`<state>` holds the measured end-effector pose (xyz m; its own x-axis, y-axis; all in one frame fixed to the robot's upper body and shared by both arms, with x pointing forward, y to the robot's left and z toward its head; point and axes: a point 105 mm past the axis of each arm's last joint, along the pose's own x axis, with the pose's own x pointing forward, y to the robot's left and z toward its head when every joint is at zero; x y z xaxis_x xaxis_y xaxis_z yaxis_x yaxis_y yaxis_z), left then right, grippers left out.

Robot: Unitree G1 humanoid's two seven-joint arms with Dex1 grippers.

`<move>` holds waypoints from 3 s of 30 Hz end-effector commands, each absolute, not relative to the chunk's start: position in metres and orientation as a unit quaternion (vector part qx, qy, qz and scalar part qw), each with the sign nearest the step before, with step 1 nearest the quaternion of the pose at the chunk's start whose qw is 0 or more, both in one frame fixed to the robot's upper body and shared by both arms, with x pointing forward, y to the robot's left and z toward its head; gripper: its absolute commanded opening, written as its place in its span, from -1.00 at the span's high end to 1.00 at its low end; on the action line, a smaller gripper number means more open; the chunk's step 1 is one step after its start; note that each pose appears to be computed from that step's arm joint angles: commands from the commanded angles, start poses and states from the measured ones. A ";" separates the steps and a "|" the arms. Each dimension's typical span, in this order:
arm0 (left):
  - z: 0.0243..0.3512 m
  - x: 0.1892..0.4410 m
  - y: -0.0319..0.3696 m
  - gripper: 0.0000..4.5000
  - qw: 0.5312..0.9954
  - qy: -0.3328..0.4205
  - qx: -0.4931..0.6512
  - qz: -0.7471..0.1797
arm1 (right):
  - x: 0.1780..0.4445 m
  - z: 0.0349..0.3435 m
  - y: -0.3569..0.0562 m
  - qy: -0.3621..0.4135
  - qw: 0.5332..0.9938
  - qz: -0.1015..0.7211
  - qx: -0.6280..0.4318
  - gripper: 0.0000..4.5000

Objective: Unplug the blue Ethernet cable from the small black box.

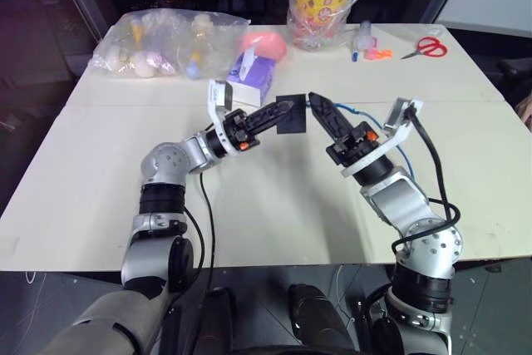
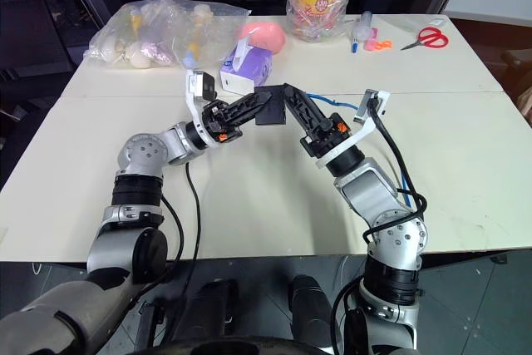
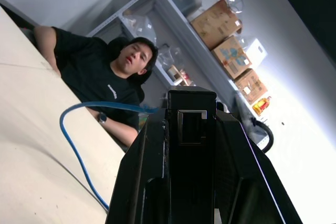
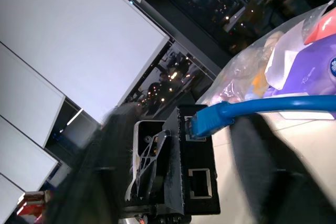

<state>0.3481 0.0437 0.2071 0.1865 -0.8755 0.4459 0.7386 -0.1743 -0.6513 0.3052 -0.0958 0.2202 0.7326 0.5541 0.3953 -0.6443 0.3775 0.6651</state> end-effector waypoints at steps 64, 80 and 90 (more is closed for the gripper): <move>0.187 0.403 0.018 0.78 0.862 -0.037 -0.168 -0.477 | 0.376 0.173 -0.231 -0.023 0.922 0.028 0.386 0.98; 0.158 0.398 -0.027 0.78 0.883 -0.080 -0.045 -0.460 | 0.394 0.134 -0.225 0.104 0.940 0.002 0.326 -0.54; 0.138 0.396 -0.033 0.78 0.882 -0.071 -0.026 -0.464 | 0.341 0.139 -0.185 0.112 0.938 0.077 0.318 -0.98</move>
<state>0.3975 -0.0267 0.1270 0.5819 -0.8047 0.1177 0.8117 0.5836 -0.0231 0.3430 -0.1894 0.1135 0.9477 0.1997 -0.2491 -0.0057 0.7907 0.6122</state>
